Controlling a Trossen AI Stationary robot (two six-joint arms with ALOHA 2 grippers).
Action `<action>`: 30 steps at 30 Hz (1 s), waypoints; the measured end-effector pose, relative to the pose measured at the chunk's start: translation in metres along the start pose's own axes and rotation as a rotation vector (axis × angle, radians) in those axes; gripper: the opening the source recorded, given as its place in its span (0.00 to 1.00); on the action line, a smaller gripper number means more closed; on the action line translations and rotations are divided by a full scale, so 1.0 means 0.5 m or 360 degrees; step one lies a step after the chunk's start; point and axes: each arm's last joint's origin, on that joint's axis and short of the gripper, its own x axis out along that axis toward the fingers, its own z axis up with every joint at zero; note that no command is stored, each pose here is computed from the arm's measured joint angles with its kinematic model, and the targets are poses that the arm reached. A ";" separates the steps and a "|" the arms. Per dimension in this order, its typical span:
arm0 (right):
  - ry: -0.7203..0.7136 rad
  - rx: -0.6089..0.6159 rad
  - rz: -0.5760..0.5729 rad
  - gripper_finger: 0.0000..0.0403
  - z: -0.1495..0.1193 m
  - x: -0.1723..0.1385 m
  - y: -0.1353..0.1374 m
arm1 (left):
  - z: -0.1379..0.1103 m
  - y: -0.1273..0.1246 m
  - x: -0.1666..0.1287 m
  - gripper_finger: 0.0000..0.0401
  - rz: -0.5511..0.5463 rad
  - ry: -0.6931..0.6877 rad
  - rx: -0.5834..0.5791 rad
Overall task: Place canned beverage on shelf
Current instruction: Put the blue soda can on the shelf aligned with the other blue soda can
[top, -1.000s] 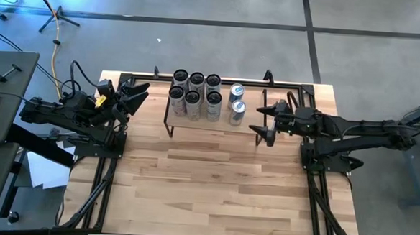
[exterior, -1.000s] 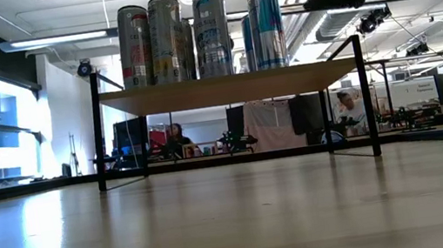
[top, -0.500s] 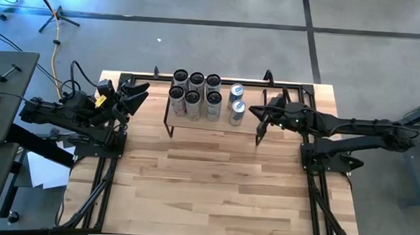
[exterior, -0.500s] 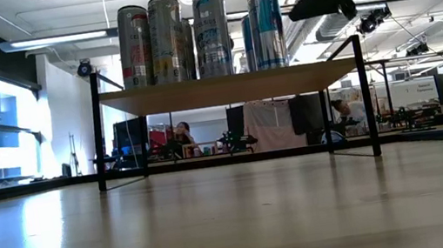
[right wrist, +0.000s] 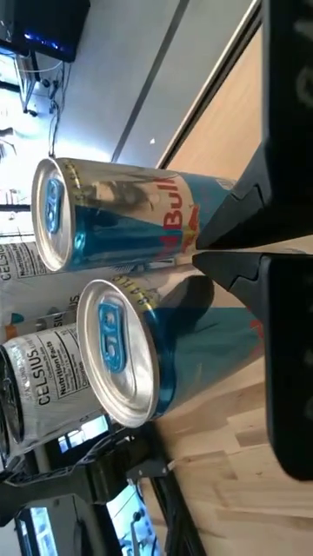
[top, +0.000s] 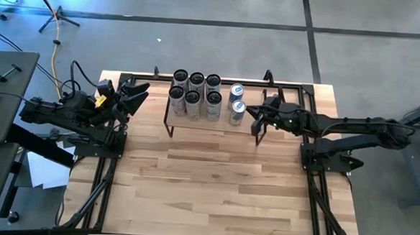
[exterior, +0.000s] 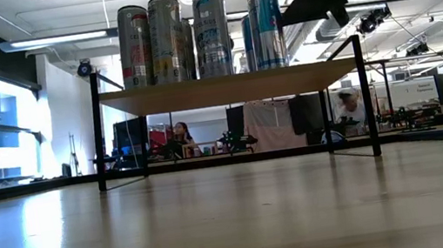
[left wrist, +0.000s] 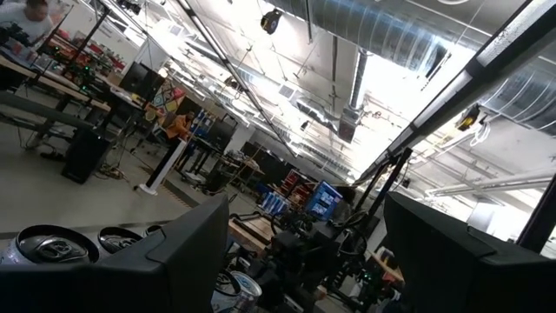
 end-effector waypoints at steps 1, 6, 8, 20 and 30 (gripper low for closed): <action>0.0002 0.0002 0.0000 0.00 -0.001 0.002 0.000 | 0.000 0.000 0.000 0.69 0.0000 0.0000 0.0000; 0.0017 0.0034 -0.0005 0.00 -0.003 0.003 0.000 | 0.000 -0.001 0.000 0.69 -0.0015 0.0006 0.0000; 0.0017 0.0045 -0.0004 0.00 -0.003 0.003 0.000 | 0.000 -0.001 0.000 0.69 -0.0018 0.0008 0.0000; 0.0052 0.0078 0.0113 0.00 -0.006 0.001 0.010 | 0.000 -0.001 0.000 0.69 -0.0023 0.0009 -0.0003; 0.0064 0.0080 0.0148 0.00 -0.009 -0.003 0.020 | 0.000 -0.001 0.000 0.69 -0.0023 0.0009 -0.0006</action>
